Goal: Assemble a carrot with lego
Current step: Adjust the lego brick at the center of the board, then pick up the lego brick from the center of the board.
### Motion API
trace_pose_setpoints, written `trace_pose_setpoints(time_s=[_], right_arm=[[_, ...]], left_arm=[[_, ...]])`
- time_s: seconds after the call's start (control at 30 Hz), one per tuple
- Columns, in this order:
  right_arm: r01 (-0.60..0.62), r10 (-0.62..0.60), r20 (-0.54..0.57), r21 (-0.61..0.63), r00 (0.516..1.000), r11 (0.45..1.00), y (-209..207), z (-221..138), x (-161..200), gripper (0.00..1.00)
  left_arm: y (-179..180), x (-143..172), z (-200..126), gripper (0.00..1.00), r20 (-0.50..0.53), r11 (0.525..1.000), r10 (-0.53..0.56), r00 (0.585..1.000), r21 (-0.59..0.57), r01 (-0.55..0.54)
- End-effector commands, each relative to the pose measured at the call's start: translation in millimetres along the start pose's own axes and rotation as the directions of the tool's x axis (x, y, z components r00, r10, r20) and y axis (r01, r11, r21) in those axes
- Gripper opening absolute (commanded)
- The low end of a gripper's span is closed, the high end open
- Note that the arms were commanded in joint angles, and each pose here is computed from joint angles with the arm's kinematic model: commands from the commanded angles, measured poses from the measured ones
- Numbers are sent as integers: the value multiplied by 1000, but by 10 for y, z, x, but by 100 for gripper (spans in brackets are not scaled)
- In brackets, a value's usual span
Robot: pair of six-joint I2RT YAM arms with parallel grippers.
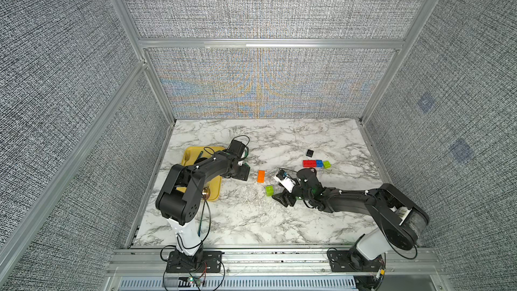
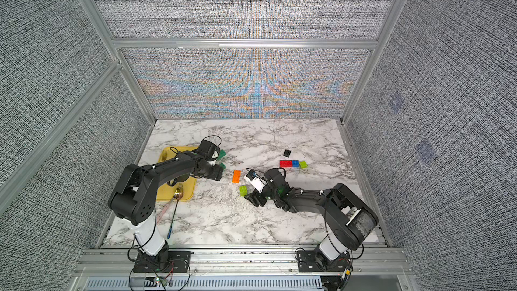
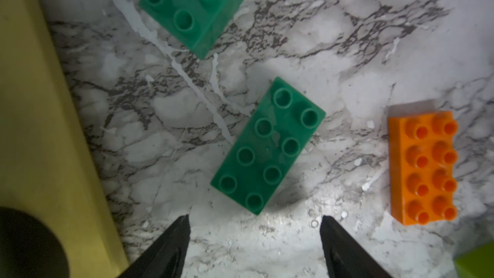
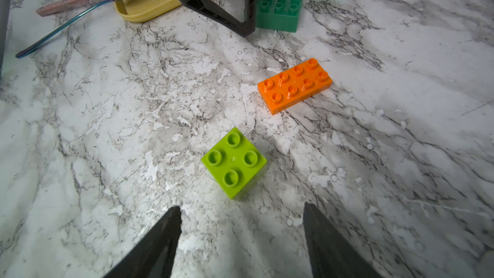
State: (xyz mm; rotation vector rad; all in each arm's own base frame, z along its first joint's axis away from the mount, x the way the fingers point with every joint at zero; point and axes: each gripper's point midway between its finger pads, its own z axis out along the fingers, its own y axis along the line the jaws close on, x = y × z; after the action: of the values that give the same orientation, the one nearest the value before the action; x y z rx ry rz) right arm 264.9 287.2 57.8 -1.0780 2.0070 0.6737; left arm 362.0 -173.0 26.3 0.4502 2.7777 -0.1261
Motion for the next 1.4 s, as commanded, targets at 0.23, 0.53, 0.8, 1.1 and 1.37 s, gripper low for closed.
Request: trace_pose_setpoints(time_s=[0.23,0.53,0.8,1.1,1.37], right_arm=[[-23,23,-18,0,1000,1000,25,-40,68,73],[-30,30,-30,0,999,1000,18,-18,85,73],[-37,37,-38,9,999,999,10,-31,113,73],[-106,106,-2,41,994,993,-124,-149,28,73],[-347,329,152,111,932,931,-622,-557,-185,73]], left_arm=[[97,-20,254,72,-141,999,44,989,-22,-48],[32,-41,387,58,-186,998,53,981,25,-49],[21,-62,416,48,-190,998,56,980,34,-51],[-35,-134,252,27,-139,997,62,988,59,-54],[-420,-167,-475,16,47,982,145,988,115,-149]])
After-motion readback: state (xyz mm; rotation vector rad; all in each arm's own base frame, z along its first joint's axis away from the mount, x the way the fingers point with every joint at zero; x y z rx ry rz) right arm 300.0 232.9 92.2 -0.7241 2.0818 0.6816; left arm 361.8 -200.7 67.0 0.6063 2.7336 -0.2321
